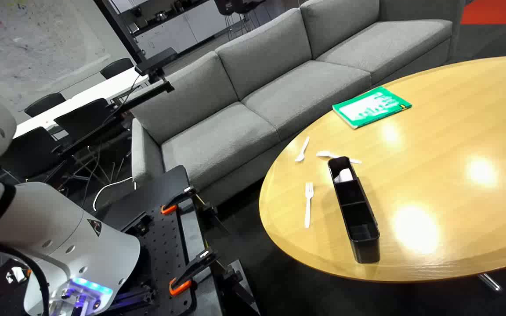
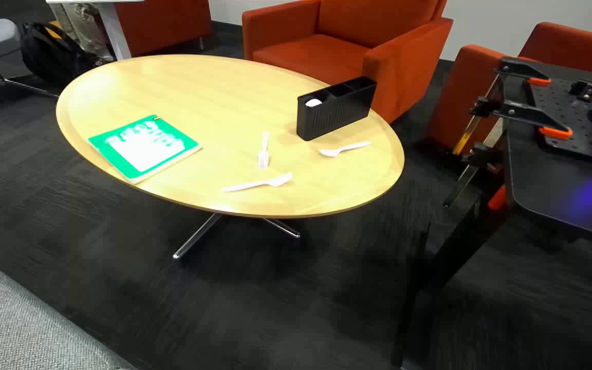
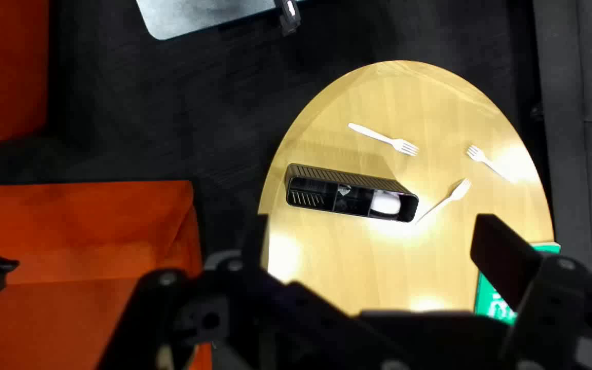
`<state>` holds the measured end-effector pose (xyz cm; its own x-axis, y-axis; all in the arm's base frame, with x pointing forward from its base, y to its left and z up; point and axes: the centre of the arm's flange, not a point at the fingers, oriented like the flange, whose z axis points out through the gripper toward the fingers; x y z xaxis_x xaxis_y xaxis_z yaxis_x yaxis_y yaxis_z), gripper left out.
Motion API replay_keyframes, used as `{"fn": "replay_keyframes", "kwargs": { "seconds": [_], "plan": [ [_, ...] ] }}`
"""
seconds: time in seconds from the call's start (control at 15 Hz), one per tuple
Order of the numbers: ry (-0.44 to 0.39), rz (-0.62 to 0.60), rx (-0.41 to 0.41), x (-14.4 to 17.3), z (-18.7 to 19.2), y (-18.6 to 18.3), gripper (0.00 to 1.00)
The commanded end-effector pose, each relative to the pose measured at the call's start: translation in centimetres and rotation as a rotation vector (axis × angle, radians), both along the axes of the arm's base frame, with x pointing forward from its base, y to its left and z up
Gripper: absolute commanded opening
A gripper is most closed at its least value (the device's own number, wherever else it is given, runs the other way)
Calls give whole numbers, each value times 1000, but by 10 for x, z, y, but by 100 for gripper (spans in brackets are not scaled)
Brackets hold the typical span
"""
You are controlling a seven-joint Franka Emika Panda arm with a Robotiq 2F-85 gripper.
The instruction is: Move the black cutlery stand
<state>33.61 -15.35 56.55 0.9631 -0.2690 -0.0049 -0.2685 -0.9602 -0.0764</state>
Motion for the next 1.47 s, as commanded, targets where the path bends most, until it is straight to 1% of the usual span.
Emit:
{"fn": "replay_keyframes", "kwargs": {
  "seconds": [0.0, 0.6, 0.67, 0.73, 0.87, 0.93, 1.13, 1.4],
  "plan": [
    [0, 0, 0, 0, 0, 0, 100],
    [0, 0, 0, 0, 0, 0, 100],
    [-7, -8, -24, 7, -8, 1, 100],
    [-13, -8, -31, 13, -14, 3, 100],
    [-42, 19, -30, 33, -38, 7, 100],
    [-70, 29, -37, 45, -52, 10, 100],
    [-135, 64, -72, 80, -102, 17, 100],
    [-127, 82, -115, 118, -178, 24, 100]
  ]
}}
